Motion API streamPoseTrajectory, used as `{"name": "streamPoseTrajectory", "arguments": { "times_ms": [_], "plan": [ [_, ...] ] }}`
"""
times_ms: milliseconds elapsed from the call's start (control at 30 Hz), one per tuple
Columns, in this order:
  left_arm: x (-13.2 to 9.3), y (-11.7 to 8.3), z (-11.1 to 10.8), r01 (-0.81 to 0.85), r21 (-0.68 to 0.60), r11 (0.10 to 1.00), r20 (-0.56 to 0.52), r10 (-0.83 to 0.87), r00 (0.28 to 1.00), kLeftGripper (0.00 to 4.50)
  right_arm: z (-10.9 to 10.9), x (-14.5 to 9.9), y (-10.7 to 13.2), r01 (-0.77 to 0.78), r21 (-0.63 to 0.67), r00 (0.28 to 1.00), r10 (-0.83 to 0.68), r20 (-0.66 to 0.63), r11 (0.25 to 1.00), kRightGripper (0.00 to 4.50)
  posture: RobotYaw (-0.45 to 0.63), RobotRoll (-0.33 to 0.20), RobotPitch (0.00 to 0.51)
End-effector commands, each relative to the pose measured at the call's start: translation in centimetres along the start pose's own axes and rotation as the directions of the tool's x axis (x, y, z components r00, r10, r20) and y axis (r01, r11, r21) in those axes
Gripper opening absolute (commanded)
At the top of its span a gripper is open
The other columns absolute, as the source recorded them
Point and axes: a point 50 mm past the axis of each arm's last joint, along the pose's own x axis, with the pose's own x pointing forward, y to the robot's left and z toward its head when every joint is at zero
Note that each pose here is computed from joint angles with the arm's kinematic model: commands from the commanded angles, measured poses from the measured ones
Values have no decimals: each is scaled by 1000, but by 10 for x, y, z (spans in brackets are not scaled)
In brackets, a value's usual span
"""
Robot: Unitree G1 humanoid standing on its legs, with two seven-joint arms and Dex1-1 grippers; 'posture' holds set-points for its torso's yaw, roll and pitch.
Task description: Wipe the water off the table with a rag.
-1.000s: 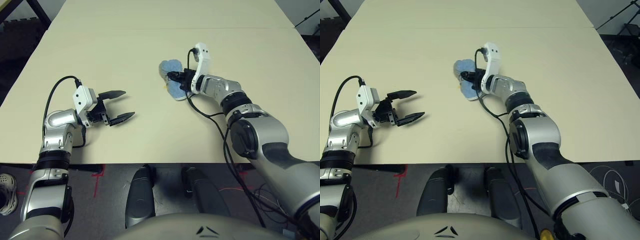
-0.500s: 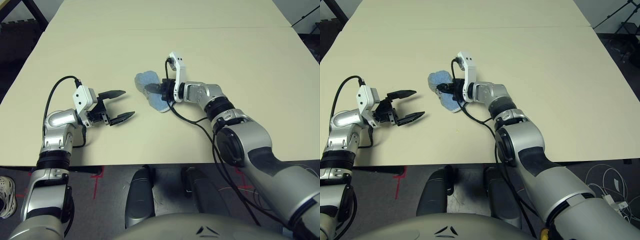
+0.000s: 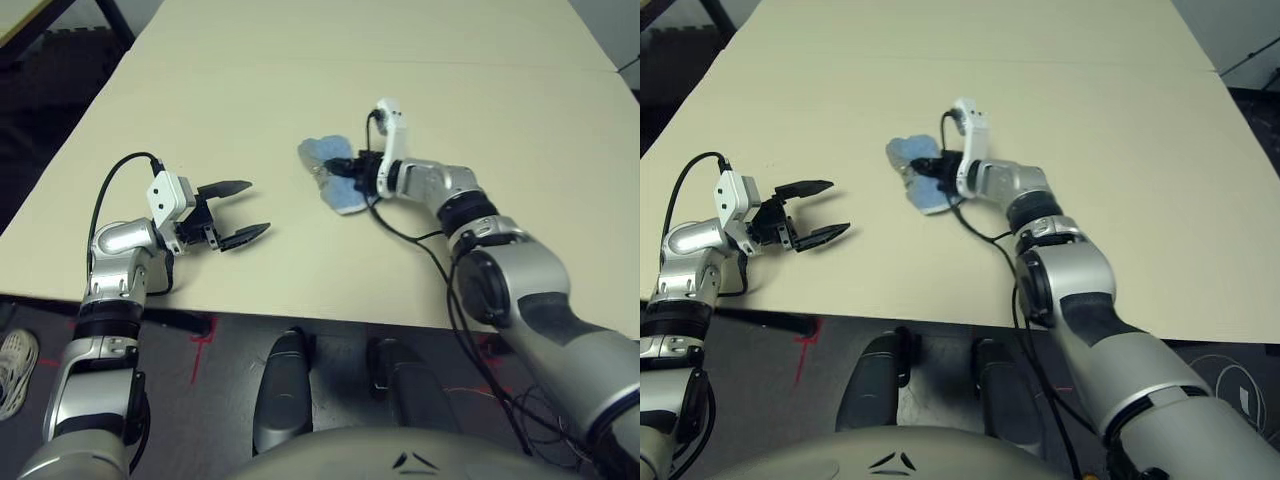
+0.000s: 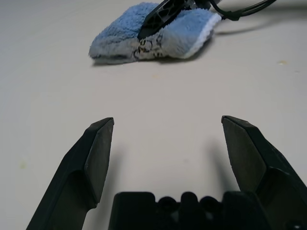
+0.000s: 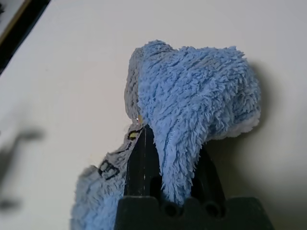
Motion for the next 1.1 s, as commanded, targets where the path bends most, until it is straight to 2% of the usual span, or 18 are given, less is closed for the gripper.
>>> {"name": "streamPoseTrajectory", "arguments": {
  "times_ms": [33,200,367,500,667,833,1100],
  "plan": [
    [4,-1,-3,23,-3,1000,-13,-23,1000,4500,1,-23,-30,133,37,991,-134,27,990,141,200,0,221],
    [5,1,-3,28,-2,1000,-12,-28,1000,4500,17,-38,-39,147,65,983,-153,101,987,141,190,0,224],
    [7,2,-3,31,-1,1000,-10,-32,999,4500,43,-51,-38,58,94,969,-78,232,994,141,184,0,224],
    [8,2,-3,33,-1,999,-9,-33,999,4500,74,-72,-38,7,85,933,-37,357,996,141,182,0,225],
    [9,2,-3,33,-2,999,-6,-33,999,4500,101,-108,-48,80,39,906,-89,415,996,141,172,0,224],
    [10,2,-4,32,-3,999,-3,-32,999,4500,104,-141,-65,196,-9,916,-180,358,980,141,164,0,225],
    [9,2,-5,32,-5,999,-4,-32,999,4500,88,-182,-88,307,-6,924,-297,242,952,141,156,0,230]
  ]
}}
